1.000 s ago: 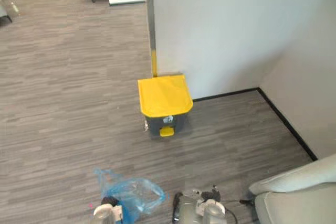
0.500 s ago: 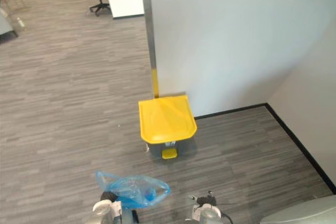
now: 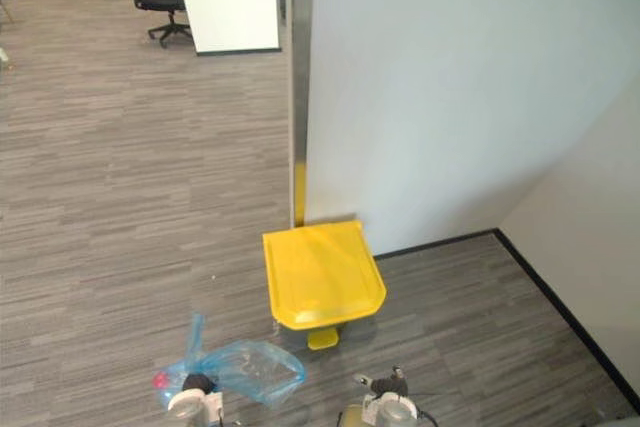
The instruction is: Gather rubbish on tea table into small bin, then transfer packed bag to large trash can.
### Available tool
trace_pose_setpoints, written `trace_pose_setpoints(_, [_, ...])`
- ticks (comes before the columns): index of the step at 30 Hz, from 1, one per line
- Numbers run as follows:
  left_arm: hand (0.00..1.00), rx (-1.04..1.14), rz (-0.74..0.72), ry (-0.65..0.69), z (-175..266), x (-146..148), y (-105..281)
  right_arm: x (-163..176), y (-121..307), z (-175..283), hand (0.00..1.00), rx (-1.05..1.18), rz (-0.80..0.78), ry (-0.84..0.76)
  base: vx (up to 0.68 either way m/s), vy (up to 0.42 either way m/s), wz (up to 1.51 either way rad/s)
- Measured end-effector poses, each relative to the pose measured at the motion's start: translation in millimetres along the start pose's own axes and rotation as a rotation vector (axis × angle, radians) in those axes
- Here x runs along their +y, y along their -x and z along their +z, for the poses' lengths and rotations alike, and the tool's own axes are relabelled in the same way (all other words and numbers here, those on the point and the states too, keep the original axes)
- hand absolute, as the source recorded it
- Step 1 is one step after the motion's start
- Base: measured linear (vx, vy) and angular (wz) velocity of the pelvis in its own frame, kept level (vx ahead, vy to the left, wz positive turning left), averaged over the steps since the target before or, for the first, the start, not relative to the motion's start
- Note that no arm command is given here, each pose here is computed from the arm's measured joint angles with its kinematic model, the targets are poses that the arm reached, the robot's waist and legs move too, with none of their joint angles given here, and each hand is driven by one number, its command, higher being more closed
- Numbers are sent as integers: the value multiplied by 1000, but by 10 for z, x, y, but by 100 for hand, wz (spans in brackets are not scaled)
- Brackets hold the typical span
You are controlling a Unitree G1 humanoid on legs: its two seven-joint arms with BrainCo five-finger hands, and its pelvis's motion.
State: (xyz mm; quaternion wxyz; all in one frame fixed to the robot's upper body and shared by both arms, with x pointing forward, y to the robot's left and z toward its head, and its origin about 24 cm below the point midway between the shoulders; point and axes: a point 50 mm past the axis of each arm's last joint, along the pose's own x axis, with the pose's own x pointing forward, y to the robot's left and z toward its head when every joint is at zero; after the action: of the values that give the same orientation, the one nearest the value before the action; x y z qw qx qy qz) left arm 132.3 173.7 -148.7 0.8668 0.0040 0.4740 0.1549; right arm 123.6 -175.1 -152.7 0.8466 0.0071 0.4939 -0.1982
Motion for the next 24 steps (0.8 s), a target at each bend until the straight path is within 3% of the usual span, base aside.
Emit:
trace_pose_setpoints(3, [100, 28, -26, 14, -68, -122, 32, -170, -42, 24, 0, 2, -49, -12, 342, -98, 15])
trace_pose_setpoints(12, [100, 46, -34, -1, -114, -129, 36, -220, -29, -105, 0, 45, -64, -23, 179, -20, 7])
trace_pose_setpoints(24, [100, 30, -17, -53, -112, 33, 15, -238, -21, -144, 0, 66, -84, -88, 36, 89, 15])
